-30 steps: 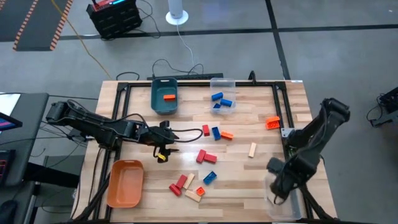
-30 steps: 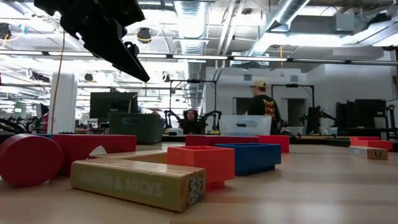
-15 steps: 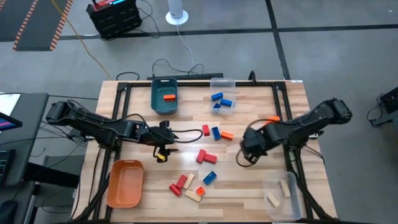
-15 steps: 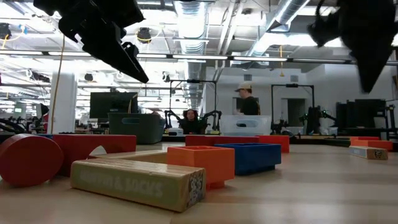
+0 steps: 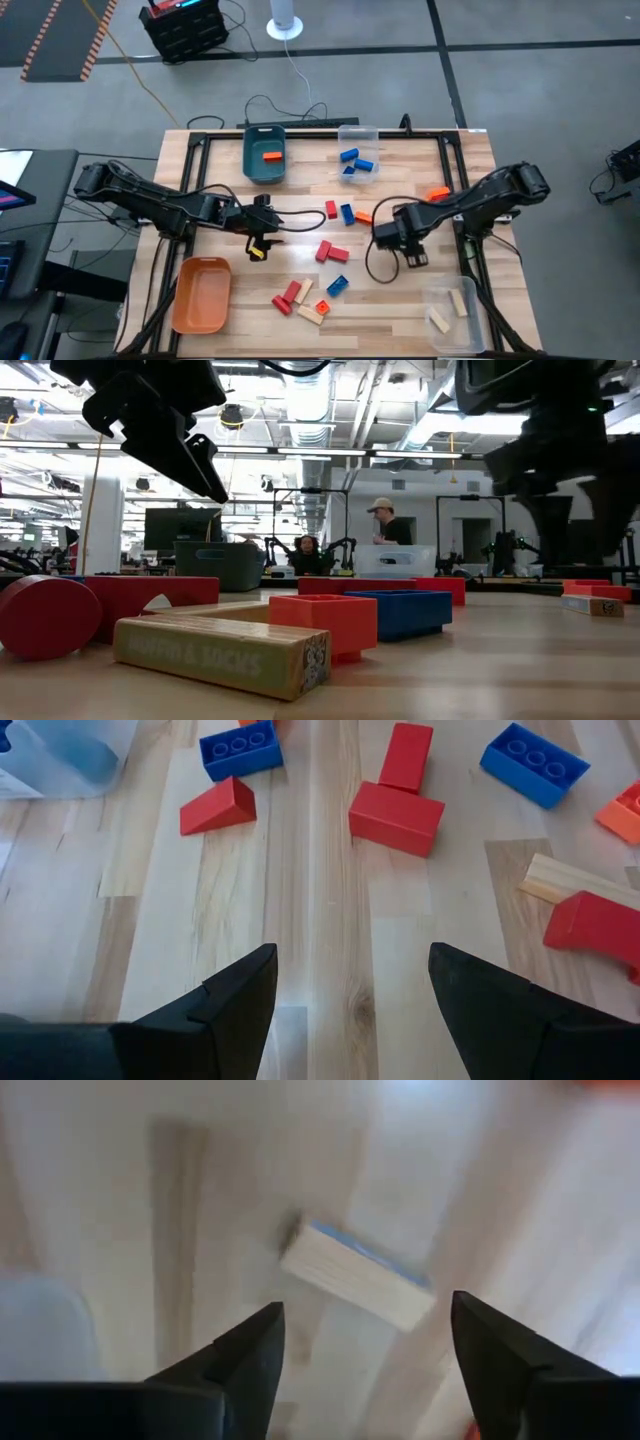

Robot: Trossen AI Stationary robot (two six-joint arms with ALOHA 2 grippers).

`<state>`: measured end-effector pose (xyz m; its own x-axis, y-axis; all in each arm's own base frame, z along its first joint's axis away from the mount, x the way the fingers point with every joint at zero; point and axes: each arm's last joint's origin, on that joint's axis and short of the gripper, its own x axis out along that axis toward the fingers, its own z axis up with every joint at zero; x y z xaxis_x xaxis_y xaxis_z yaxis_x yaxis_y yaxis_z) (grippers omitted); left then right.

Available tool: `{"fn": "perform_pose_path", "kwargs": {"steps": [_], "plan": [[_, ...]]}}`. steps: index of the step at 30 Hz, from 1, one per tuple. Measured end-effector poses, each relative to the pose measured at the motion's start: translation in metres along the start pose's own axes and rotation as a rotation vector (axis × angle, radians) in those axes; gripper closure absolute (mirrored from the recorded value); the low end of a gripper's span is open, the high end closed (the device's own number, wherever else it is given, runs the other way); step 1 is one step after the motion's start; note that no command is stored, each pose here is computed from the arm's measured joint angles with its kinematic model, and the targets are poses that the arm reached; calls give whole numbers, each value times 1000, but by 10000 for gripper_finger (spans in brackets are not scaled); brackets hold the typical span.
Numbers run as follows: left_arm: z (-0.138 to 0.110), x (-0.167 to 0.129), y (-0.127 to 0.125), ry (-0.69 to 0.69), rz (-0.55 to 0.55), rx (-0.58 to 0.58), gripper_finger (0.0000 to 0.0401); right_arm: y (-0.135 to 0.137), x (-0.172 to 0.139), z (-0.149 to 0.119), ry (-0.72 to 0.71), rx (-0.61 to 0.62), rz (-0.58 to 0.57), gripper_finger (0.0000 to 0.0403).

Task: Sort blocks
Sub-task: Put the brown block into the bottom transparent bin

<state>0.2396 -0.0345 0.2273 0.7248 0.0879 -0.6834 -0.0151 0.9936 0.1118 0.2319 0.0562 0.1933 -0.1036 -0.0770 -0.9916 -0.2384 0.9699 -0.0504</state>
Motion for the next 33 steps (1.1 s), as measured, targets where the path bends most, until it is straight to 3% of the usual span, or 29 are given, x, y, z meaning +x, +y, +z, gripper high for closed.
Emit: {"fn": "perform_pose_path", "kwargs": {"steps": [5,10,18,29,33], "plan": [[0,0,0,0,0,-3,147,12,13,3,112,-430,-36,137],[0,0,0,0,0,-9,147,17,30,11,219,-676,-107,138],[0,0,0,-1,0,-19,147,9,55,22,288,-654,-69,172],[-4,0,0,42,3,-36,147,9,58,27,258,-674,-54,366],[-4,0,0,41,3,-36,147,9,49,22,250,-645,-29,397]]}}
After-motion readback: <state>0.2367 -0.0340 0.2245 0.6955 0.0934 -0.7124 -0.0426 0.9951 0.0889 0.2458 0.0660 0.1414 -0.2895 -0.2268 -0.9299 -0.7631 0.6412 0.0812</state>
